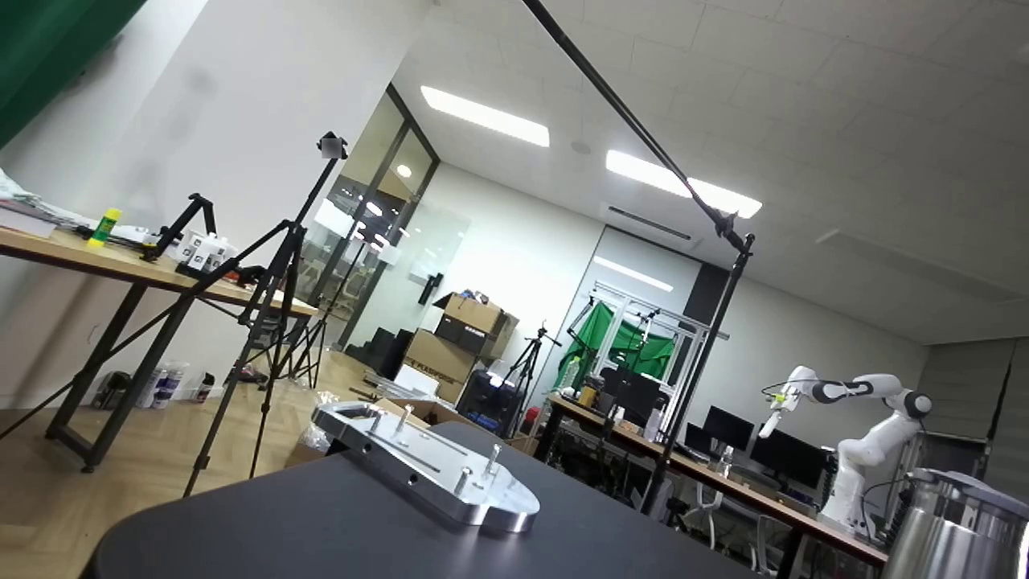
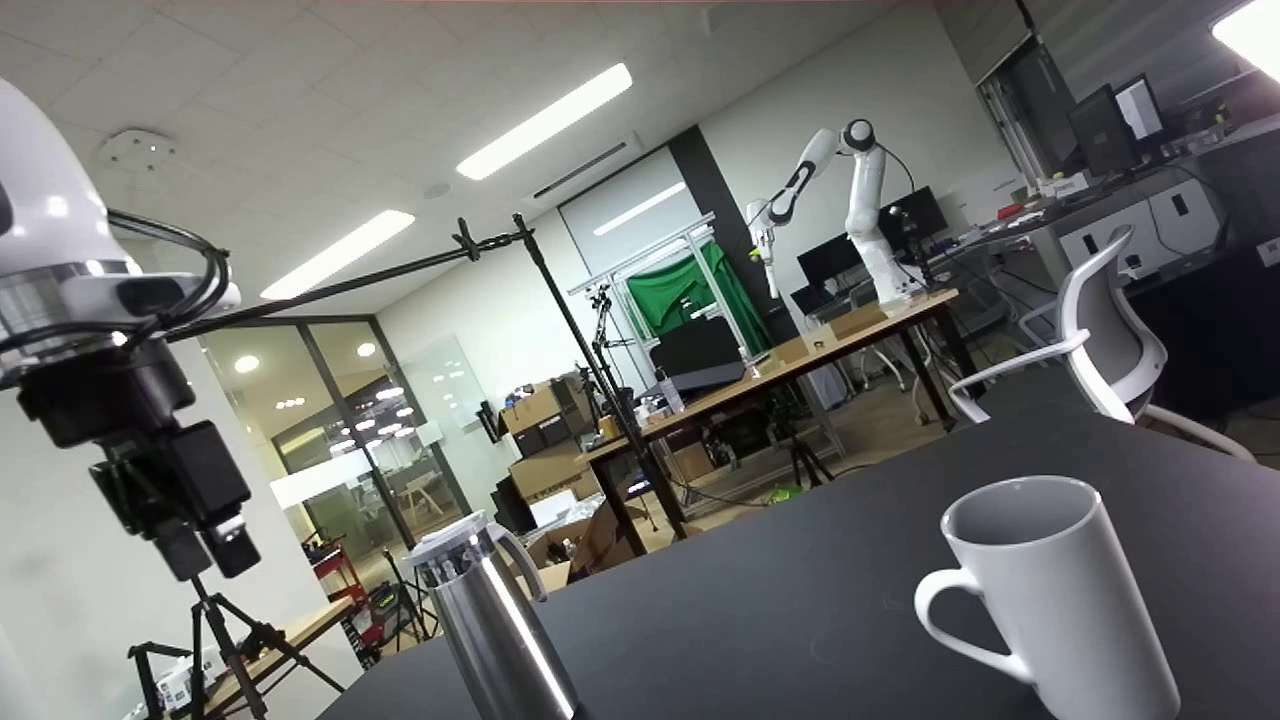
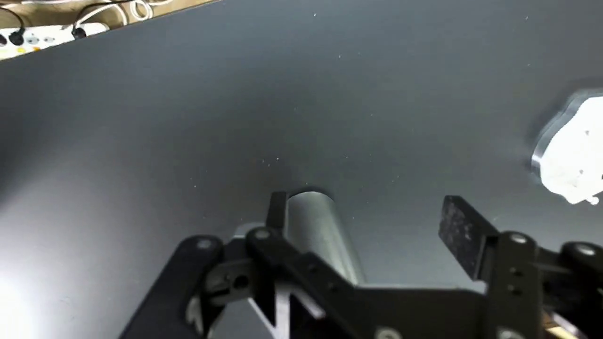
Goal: Press the nozzle to open the drinking hole of the bottle
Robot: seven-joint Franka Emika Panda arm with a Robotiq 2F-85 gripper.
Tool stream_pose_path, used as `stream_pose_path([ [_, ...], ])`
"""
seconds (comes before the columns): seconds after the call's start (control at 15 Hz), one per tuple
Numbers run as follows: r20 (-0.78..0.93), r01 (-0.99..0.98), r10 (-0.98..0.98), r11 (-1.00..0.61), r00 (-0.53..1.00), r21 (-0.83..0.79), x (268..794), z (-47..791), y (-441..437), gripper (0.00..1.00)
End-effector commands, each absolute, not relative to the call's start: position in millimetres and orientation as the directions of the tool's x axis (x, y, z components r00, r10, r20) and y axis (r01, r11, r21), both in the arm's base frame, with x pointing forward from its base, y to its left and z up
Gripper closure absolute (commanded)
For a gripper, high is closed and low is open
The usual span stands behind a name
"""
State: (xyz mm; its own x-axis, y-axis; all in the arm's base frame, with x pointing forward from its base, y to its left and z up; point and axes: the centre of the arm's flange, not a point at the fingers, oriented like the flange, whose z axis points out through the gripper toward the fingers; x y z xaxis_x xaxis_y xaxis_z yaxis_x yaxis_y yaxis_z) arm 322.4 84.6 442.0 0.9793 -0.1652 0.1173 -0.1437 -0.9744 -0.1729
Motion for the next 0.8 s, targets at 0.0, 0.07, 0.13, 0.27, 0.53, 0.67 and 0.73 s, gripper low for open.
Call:
stream_pose_path([
  [0.0, 0.122, -0.178, -0.196, -0.973, 0.973, -0.147, 385, 443, 79, 0.47],
  [0.07, 0.123, -0.189, -0.207, -0.971, 0.97, -0.143, 399, 442, 77, 0.54],
  [0.13, 0.121, -0.197, -0.214, -0.97, 0.969, -0.141, 411, 441, 75, 0.62],
  [0.27, 0.126, -0.21, -0.226, -0.97, 0.966, -0.127, 438, 442, 73, 0.76],
  [0.53, 0.106, -0.21, -0.22, -0.973, 0.97, -0.094, 481, 445, 78, 0.99],
  [0.67, 0.125, -0.182, -0.195, -0.977, 0.973, -0.108, 460, 435, 72, 1.0],
  [0.73, 0.119, -0.179, -0.192, -0.978, 0.974, -0.11, 466, 433, 73, 0.97],
])
